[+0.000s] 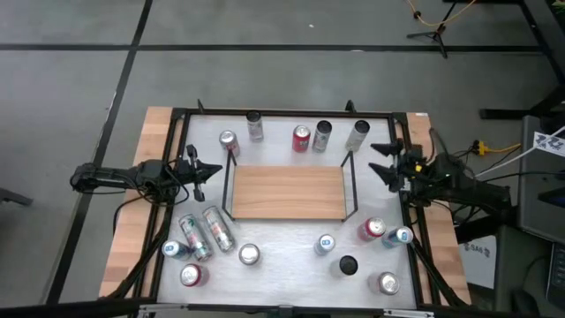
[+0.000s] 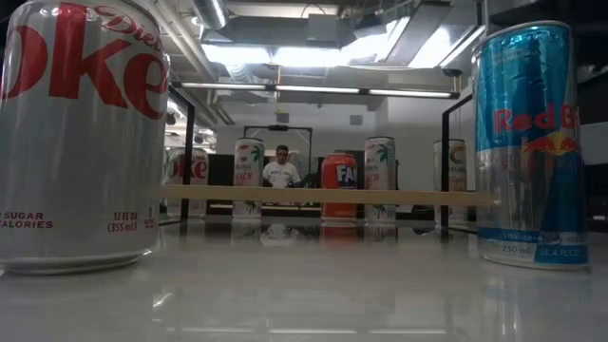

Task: Place canned beverage on shelf
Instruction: Put the top right white-yellow soda can on the shelf

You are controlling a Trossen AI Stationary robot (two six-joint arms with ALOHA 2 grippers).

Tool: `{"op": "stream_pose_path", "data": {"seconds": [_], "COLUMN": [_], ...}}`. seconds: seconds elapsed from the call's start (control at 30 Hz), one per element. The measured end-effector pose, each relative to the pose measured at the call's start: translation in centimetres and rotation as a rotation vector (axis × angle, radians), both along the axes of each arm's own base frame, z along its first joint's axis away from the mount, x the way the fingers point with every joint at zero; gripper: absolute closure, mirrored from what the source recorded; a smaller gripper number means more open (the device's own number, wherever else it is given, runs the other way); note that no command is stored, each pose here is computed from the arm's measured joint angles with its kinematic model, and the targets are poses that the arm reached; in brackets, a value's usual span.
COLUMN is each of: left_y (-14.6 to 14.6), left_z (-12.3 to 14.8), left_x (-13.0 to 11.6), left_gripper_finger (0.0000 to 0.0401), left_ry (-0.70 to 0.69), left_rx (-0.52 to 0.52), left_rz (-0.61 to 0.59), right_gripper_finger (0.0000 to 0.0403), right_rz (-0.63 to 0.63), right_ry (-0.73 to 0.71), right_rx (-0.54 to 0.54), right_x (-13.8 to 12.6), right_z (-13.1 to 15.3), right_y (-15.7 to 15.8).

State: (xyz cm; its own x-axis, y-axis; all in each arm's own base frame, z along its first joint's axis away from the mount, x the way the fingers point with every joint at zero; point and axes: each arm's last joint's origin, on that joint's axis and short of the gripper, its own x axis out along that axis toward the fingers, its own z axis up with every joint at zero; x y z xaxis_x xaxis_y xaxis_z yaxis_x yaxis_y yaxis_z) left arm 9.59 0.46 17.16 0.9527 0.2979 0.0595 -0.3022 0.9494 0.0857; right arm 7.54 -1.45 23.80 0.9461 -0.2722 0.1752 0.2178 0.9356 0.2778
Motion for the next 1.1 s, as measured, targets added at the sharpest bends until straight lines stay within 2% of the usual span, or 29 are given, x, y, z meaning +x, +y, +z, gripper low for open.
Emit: {"op": "stream_pose_path", "data": {"seconds": [0.13,0.3,0.57,0.8,0.97,1.1], "left_y": [0.0,0.0,0.0,0.0,0.0,0.0], "left_z": [0.0,0.0,0.0,0.0,0.0,0.0], "left_x": [0.0,0.0,0.0,0.0,0.0,0.0], "left_gripper_finger": [0.0401,0.0401,0.0401,0.0401,0.0401,0.0401], "left_ry": [0.0,0.0,0.0,0.0,0.0,0.0], "left_rx": [0.0,0.0,0.0,0.0,0.0,0.0], "left_rz": [0.0,0.0,0.0,-0.001,0.0,0.0], "right_gripper_finger": [0.0026,0.0026,0.0026,0.0026,0.0026,0.0026], "right_rz": [-0.098,-0.202,-0.449,-0.569,-0.655,-0.647], "right_ry": [0.026,0.157,0.428,0.629,0.754,0.859], "right_rx": [0.012,0.023,0.014,0.024,0.087,0.182], "right_x": [-0.5,0.0,2.6,5.0,6.4,7.3], "right_z": [2.3,4.9,9.7,13.5,14.8,14.6], "right_y": [-0.2,-0.6,-1.6,-3.3,-5.9,-8.5]}}
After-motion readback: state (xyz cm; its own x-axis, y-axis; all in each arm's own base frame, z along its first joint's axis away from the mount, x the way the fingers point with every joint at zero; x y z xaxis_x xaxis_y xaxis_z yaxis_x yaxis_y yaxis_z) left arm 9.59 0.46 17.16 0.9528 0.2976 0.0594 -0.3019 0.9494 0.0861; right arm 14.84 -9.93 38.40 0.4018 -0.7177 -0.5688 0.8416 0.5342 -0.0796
